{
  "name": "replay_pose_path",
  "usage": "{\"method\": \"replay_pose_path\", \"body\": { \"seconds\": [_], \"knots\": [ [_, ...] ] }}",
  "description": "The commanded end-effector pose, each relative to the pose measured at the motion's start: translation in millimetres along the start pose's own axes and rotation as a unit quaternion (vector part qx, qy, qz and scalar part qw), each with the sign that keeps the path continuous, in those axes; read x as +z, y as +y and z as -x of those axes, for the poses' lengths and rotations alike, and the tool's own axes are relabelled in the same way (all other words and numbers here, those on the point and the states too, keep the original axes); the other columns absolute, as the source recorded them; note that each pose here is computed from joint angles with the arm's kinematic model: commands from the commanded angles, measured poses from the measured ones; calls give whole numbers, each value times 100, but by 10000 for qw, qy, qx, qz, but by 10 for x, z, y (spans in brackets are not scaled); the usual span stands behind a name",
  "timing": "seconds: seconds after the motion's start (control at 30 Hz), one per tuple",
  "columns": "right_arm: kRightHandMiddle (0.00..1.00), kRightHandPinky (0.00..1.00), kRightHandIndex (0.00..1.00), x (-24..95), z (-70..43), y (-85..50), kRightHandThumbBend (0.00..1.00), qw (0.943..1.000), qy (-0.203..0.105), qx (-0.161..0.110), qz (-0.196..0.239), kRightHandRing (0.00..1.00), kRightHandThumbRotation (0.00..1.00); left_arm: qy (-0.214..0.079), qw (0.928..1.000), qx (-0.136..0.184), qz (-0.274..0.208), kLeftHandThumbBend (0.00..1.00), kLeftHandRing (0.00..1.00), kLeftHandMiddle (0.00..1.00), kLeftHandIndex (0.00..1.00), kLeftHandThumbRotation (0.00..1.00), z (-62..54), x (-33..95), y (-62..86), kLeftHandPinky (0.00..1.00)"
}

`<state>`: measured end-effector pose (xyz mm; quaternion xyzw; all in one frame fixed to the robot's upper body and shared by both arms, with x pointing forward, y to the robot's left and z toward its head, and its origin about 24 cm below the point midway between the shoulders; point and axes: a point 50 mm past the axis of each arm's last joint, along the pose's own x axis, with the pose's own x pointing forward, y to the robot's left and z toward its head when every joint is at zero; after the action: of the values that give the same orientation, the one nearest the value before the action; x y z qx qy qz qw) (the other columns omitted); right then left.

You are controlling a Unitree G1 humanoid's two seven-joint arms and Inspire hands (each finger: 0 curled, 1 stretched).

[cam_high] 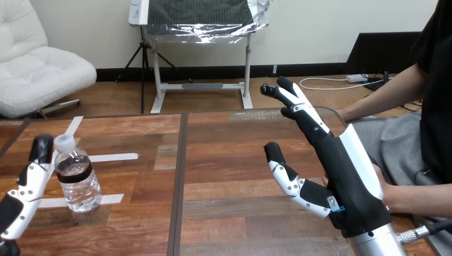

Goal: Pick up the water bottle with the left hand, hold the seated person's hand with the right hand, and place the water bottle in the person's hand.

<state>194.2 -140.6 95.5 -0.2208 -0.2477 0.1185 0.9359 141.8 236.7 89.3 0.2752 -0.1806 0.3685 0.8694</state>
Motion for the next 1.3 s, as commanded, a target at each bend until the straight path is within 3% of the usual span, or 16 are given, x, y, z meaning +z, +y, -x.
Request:
{"method": "replay_pose_path", "body": {
  "seconds": [0.0,0.17,0.37,0.7,1.1,1.27],
  "knots": [
    [99,89,89,60,-131,-45,10,9994,-302,-133,67,95,0,213,9994,-266,-53,92,100,100,100,56,-138,-96,-118,100],
    [99,89,89,58,-133,-44,10,9995,-295,-131,55,95,0,384,9975,-582,-125,97,100,100,100,60,-204,-188,-173,100],
    [99,89,89,56,-136,-46,11,9995,-285,-132,80,94,0,808,9885,-1276,-55,100,100,100,100,65,-301,-319,-255,100],
    [99,88,89,57,-141,-49,11,9995,-250,-119,151,94,0,1377,9632,-2298,230,100,100,100,100,70,-460,-463,-348,100],
    [98,88,88,54,-140,-50,13,9997,-196,-98,112,94,0,1758,9379,-2958,451,100,100,100,100,66,-625,-553,-431,100],
    [99,88,88,51,-137,-53,13,9997,-182,-68,133,94,0,1834,9314,-3108,481,100,100,100,100,64,-679,-578,-458,100]
  ]
}}
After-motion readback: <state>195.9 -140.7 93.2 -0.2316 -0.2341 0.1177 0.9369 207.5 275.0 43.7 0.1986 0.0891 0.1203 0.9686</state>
